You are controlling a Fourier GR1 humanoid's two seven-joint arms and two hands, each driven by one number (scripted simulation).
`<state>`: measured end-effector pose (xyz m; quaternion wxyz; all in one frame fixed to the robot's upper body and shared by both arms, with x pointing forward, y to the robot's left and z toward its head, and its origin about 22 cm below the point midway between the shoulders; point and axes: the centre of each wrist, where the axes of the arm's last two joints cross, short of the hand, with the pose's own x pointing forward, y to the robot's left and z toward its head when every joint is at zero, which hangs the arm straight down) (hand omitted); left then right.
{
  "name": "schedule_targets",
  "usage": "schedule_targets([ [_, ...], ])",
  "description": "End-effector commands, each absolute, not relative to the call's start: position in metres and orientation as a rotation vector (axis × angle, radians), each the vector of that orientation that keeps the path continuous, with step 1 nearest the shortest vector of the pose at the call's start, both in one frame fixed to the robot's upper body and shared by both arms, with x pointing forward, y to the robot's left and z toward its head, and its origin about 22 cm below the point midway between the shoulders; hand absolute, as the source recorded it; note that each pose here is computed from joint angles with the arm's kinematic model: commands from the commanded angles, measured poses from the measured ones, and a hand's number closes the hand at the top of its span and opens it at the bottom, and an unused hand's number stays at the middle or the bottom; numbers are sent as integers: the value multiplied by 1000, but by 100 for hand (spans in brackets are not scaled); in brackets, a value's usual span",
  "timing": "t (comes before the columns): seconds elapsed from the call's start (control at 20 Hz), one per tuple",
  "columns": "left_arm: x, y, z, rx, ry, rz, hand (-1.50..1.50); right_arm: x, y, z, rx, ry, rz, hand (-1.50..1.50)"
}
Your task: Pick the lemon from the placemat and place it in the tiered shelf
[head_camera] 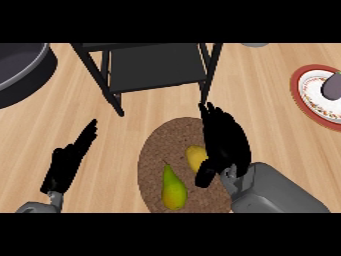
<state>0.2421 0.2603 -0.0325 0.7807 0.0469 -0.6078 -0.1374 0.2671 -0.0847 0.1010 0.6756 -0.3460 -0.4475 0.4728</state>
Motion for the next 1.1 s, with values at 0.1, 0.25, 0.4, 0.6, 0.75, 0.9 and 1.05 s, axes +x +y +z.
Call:
schedule_targets([
  [0.1, 241, 272, -39, 112, -1311, -292, 0, 266, -40, 88, -824, -754, 1061, -150],
  [0.25, 233, 261, -43, 118, -1309, -285, 0, 266, -30, 68, -840, -708, 1056, -150],
  [0.4, 242, 271, -26, 108, -1308, -297, 0, 262, -17, 69, -853, -700, 1037, -150],
  [0.6, 245, 270, -35, 118, -1315, -272, 0, 270, -20, 70, -929, -677, 1058, -150],
  [0.75, 237, 276, -41, 121, -1307, -258, 0, 268, -32, 60, -962, -669, 1058, -150],
  [0.9, 232, 265, -30, 106, -1305, -273, 0, 275, -37, 61, -972, -645, 1070, -150],
  [1.05, 231, 269, -47, 114, -1291, -271, 0, 262, -37, 47, -982, -644, 1073, -150],
])
